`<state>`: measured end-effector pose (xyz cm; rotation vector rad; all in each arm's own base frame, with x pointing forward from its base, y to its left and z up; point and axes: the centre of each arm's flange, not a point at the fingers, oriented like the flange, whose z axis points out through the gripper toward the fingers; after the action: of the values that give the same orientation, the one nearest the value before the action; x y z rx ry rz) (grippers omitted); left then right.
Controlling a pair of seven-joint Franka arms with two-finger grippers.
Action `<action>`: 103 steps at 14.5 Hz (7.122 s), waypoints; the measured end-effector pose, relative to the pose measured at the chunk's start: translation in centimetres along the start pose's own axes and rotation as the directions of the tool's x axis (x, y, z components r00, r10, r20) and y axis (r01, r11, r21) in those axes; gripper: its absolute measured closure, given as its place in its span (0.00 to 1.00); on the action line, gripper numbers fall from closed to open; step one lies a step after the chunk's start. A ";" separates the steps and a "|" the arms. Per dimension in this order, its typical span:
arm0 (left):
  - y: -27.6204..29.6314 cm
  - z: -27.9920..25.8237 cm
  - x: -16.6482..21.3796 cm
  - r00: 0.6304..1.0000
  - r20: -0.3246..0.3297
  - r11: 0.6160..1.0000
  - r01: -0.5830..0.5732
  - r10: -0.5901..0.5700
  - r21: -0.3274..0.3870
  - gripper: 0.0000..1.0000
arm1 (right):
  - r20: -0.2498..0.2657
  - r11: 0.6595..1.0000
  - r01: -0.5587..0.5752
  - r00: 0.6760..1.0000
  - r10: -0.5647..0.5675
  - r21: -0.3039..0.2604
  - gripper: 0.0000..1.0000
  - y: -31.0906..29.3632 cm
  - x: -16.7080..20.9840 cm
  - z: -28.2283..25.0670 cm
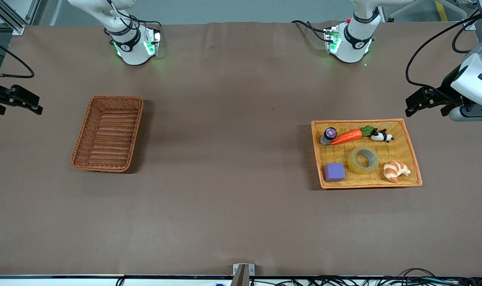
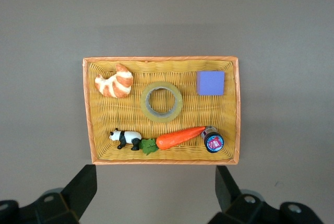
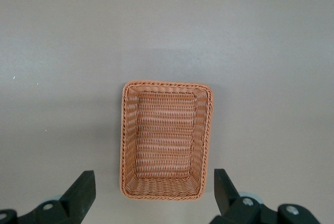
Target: Move tape to another basket
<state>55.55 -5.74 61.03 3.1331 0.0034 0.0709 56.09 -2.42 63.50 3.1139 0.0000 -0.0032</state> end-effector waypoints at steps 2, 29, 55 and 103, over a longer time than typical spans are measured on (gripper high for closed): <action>0.0 0.0 0.0 1.000 0.000 1.000 0.000 0.000 0.000 0.00 | 0.000 1.000 0.000 1.000 0.000 0.000 0.00 0.0 0.0 0.0; -5.5 36.5 2.0 0.993 0.112 0.999 0.027 -0.029 0.025 0.00 | 0.001 1.000 -0.003 1.000 0.003 0.000 0.00 0.2 0.0 0.0; 3.5 23.6 7.6 0.994 -0.086 0.997 -0.072 0.069 -0.027 0.79 | 0.001 1.000 -0.006 1.000 0.006 0.000 0.00 0.4 0.0 0.1; 22.4 8.2 9.8 0.990 -0.073 0.991 0.114 -0.119 -0.072 0.00 | 0.023 0.997 -0.036 0.999 0.035 0.062 0.00 -33.7 2.7 19.7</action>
<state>65.80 -28.23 53.50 3.0531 0.1805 0.1863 58.75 30.71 42.84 3.1754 -0.0572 -0.0380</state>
